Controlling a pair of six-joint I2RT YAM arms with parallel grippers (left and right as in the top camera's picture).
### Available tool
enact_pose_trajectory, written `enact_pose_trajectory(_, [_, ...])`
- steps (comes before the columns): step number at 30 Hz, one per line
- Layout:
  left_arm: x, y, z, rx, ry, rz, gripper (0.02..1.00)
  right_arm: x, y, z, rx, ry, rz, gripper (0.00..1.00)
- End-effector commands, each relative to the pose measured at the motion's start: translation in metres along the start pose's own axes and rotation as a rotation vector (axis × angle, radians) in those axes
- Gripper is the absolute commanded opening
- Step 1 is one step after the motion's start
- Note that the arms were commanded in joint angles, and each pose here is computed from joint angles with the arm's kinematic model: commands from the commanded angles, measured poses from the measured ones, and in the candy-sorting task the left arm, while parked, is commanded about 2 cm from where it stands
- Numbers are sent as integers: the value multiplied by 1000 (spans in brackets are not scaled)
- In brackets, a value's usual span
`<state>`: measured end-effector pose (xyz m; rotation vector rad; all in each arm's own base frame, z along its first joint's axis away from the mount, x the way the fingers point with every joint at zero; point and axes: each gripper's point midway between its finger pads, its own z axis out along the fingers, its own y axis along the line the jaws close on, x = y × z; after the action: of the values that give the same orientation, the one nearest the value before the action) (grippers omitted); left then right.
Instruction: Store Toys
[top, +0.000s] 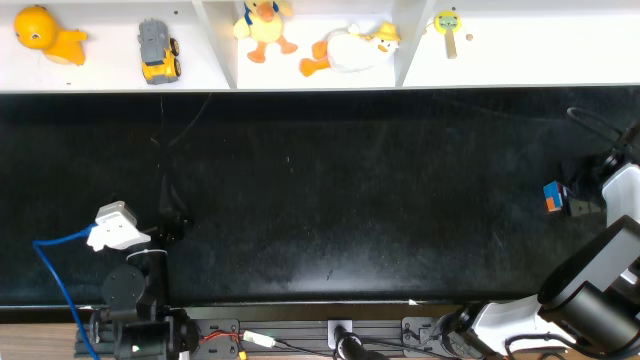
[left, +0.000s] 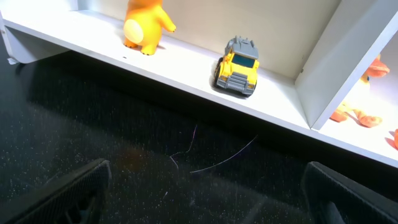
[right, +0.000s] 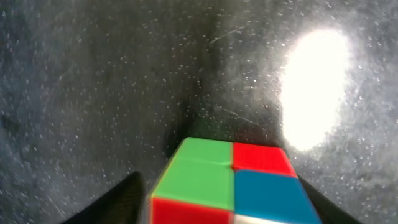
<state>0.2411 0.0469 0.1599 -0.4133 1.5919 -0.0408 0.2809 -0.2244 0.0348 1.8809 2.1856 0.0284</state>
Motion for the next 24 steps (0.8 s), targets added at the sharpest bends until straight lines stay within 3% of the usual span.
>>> enact_pose_trajectory(1, [1, -1, 0, 9, -3, 3, 998, 0, -1, 1, 9, -6, -27, 522])
enact_pose_trajectory(10, [2, -1, 0, 9, -3, 4, 998, -2, 2, -5, 9, 0, -122, 441])
enact_pose_trajectory(17, [1, -1, 0, 9, -3, 3, 998, -20, 23, -46, -38, -53, -260, 316])
enact_pose_trajectory(20, [1, -1, 0, 9, -3, 3, 998, -30, 39, -75, -91, -113, -357, 198])
enact_pose_trajectory(24, [1, -1, 0, 9, -3, 3, 998, -26, 76, -119, -251, -195, -603, 167])
